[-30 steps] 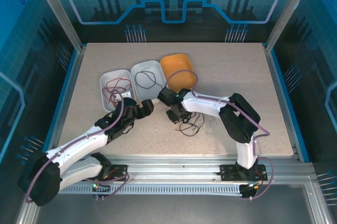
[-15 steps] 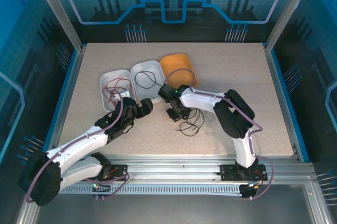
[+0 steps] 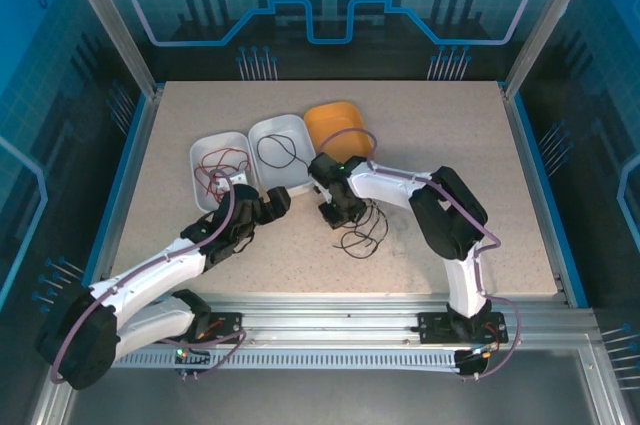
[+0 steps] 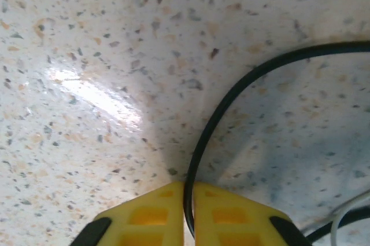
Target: Untangle the cables
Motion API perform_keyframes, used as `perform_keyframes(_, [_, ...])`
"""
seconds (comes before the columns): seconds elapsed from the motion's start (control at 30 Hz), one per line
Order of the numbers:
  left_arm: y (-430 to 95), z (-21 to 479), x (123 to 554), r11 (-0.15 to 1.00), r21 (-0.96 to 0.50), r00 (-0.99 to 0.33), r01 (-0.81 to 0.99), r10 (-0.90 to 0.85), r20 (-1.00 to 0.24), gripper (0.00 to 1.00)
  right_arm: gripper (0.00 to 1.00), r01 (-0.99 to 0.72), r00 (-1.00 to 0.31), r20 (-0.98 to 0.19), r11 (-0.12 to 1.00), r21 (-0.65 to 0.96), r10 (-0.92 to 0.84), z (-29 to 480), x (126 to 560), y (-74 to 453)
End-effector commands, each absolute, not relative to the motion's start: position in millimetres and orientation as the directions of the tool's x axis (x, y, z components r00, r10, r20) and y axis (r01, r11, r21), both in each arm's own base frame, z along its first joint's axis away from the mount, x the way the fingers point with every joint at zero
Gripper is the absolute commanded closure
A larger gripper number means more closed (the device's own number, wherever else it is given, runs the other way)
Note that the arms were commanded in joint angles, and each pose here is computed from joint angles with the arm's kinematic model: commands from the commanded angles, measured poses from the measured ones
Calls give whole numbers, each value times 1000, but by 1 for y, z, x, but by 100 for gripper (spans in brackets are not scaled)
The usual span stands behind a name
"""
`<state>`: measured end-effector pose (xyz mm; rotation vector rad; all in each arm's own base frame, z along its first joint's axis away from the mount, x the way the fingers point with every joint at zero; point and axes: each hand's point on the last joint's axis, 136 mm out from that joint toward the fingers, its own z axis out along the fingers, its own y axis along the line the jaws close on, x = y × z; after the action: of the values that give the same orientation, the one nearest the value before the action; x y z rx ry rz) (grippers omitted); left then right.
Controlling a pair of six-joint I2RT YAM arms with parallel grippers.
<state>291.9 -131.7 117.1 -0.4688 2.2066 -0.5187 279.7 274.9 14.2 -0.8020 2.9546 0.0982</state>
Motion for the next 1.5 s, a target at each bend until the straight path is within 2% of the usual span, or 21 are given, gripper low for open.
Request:
perform_keyframes(0.0, [-132,115,294,839,-518,-610,-164,-499,-616,1,94,-541,-840,-24,841,-14,-541,2,264,266])
perform_keyframes(0.13, [-134,116,295,838,-522,-613,-160,-498,-613,1,100,-563,-819,-99,825,-58,-566,25,271,275])
perform_keyframes(0.33, [-140,120,297,837,-534,-616,-119,-484,-622,1,100,-563,-796,-238,826,-45,-556,70,279,287])
perform_keyframes(0.5, [-177,140,299,799,-593,-641,104,-402,-654,1,100,-542,-804,-290,841,-5,-520,91,280,289])
perform_keyframes(0.67, [-218,161,293,690,-653,-641,313,-354,-681,1,100,-494,-839,-278,869,25,-469,94,277,283])
perform_keyframes(0.87, [-255,159,284,616,-673,-667,409,-302,-681,2,100,-432,-862,-318,900,55,-395,111,275,272])
perform_keyframes(1.1, [-278,154,278,549,-695,-686,464,-273,-674,9,100,-381,-857,-414,918,109,-307,147,274,257])
perform_keyframes(1.47, [-294,140,276,522,-695,-697,494,-241,-676,32,100,-360,-819,-523,921,149,-235,191,268,242])
